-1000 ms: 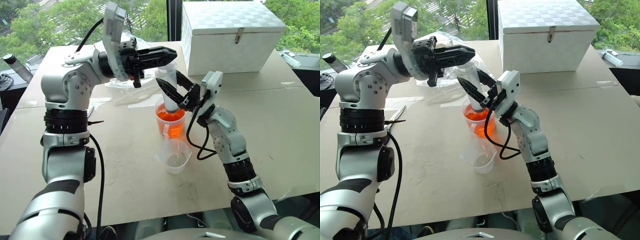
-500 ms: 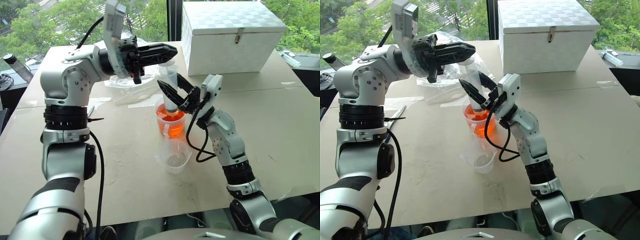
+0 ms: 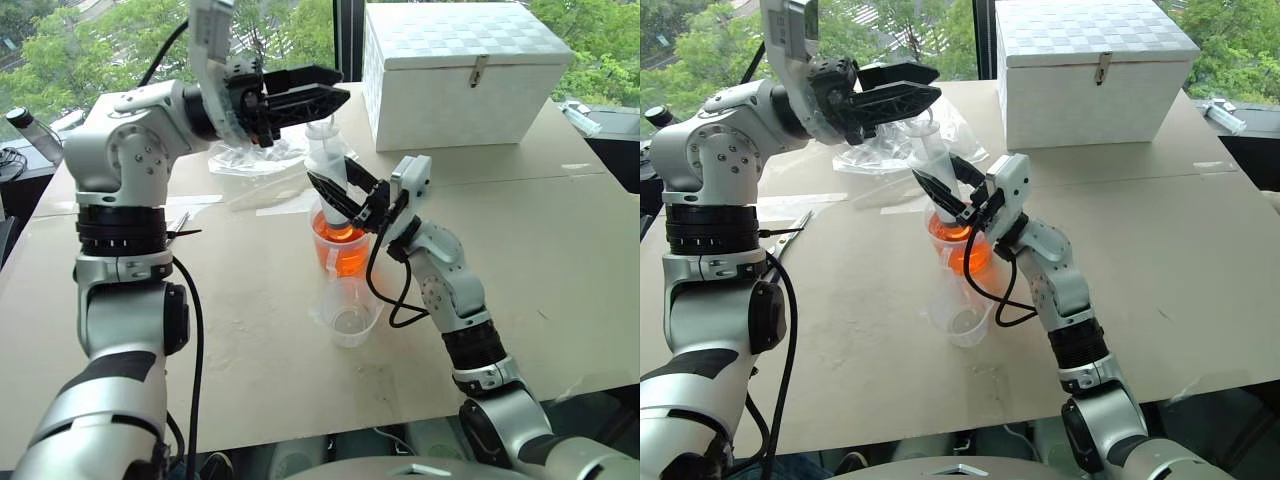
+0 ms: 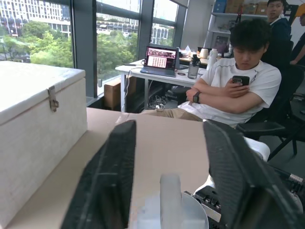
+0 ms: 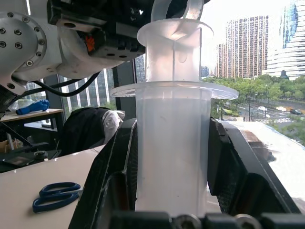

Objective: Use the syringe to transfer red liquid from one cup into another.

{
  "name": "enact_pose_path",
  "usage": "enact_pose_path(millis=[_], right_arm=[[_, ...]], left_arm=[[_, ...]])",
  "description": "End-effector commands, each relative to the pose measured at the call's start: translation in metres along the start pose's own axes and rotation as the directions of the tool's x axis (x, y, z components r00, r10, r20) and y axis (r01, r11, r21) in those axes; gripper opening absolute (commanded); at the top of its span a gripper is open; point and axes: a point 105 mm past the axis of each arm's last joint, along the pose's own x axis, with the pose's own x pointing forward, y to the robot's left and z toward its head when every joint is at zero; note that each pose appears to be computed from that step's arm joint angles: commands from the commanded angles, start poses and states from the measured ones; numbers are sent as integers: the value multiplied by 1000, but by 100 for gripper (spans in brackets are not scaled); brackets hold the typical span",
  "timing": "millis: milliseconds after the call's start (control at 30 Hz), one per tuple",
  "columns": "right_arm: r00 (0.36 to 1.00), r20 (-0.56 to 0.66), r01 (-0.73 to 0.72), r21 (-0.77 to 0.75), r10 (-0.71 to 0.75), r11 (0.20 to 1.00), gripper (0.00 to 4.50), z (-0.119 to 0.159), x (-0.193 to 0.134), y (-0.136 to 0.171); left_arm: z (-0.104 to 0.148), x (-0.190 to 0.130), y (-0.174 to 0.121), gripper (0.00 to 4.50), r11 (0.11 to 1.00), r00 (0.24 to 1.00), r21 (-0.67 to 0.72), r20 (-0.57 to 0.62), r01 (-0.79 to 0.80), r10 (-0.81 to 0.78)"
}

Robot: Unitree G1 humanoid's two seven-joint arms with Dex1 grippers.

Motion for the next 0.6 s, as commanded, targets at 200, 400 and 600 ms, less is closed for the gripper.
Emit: enact_pose_path(millis=[200, 400, 600], right_arm=[[991, 130, -32, -74, 41, 997, 147, 44, 15, 4], [983, 172, -56, -77, 68, 995, 147, 65, 11, 4], [980, 183, -67, -62, 77, 996, 147, 77, 8, 3]], left_arm=[[43, -4, -10, 369, 997, 992, 77, 125, 21, -31], [50, -12, -8, 369, 997, 990, 79, 144, 0, -11], [59, -20, -7, 369, 997, 985, 79, 175, -18, 4]])
